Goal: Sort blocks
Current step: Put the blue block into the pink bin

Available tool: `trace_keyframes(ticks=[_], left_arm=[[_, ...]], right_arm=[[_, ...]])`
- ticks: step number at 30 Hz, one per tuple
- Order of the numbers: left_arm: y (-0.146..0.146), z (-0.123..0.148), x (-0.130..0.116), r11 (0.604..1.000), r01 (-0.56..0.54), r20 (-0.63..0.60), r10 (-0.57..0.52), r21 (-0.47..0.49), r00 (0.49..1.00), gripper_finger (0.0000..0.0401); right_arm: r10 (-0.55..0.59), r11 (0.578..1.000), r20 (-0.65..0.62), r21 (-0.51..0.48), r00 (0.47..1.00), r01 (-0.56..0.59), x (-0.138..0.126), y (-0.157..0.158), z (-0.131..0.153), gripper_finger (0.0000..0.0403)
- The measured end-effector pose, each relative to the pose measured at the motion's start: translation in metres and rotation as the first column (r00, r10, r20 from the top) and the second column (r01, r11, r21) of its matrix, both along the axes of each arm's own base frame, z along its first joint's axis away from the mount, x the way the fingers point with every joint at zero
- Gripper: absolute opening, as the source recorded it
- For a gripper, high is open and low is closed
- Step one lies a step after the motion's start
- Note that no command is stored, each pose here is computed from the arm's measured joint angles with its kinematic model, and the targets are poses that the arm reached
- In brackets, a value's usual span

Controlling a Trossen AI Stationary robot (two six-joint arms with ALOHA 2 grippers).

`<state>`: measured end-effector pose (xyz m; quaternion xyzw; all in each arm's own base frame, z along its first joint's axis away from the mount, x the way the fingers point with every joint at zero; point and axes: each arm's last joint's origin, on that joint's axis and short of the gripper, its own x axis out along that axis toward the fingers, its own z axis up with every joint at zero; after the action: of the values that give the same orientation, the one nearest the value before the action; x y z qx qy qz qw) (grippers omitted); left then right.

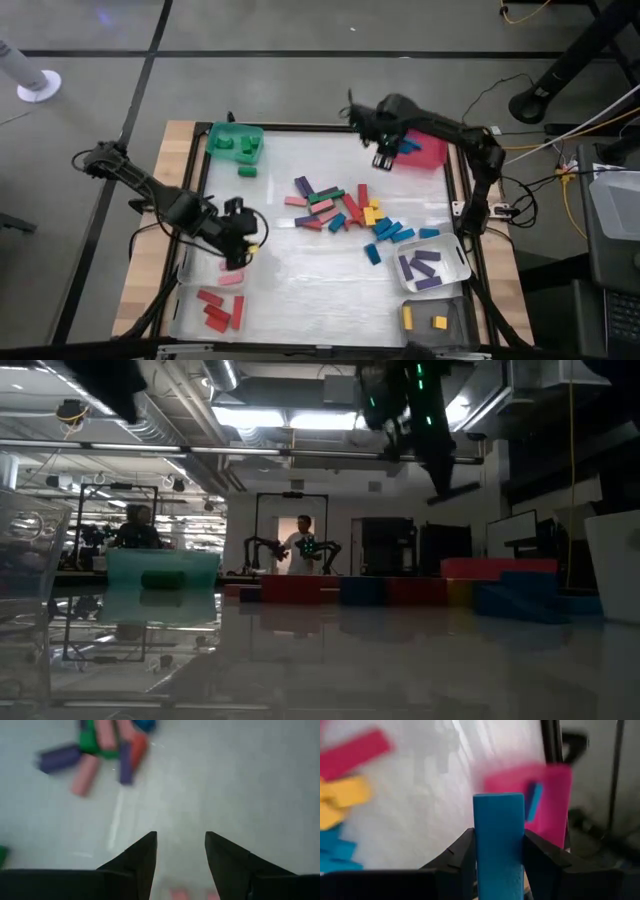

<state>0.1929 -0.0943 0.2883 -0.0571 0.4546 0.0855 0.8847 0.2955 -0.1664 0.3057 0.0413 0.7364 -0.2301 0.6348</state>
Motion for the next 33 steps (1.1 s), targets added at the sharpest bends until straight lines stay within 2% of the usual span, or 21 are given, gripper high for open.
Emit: trace_keyframes(ticks=[3, 8, 16, 22, 29, 33], left_arm=[[0.011, 0.003, 0.009, 0.996, -0.072, 0.064, 0.069, 0.046, 0.996, 0.0155], [0.029, 0.011, 0.027, 0.984, -0.156, 0.203, 0.137, 0.081, 0.97, 0.0155], [0.056, 0.019, 0.064, 0.968, -0.233, 0.391, 0.18, 0.091, 0.902, 0.0155], [0.073, 0.006, 0.099, 0.96, -0.272, 0.456, 0.215, 0.061, 0.863, 0.0155], [0.084, -0.023, 0.132, 0.962, -0.27, 0.457, 0.226, 0.033, 0.86, 0.0155], [0.087, -0.037, 0.14, 0.97, -0.241, 0.42, 0.211, 0.018, 0.883, 0.0155]], right_arm=[[-0.095, 0.993, -0.019, 0.063, 0.995, 0.096, -0.022, -0.031, -0.014, 0.0138], [-0.166, 0.979, -0.056, 0.11, 0.985, 0.171, -0.056, -0.07, -0.041, 0.0145], [-0.269, 0.951, -0.083, 0.134, 0.96, 0.278, -0.097, -0.102, -0.058, 0.0146], [-0.298, 0.943, -0.078, 0.132, 0.952, 0.306, -0.104, -0.107, -0.058, 0.0147], [-0.304, 0.942, 0.006, 0.15, 0.953, 0.3, -0.098, -0.11, -0.059, 0.0147], [-0.325, 0.937, 0.029, 0.144, 0.945, 0.318, -0.097, -0.111, -0.059, 0.0147]])
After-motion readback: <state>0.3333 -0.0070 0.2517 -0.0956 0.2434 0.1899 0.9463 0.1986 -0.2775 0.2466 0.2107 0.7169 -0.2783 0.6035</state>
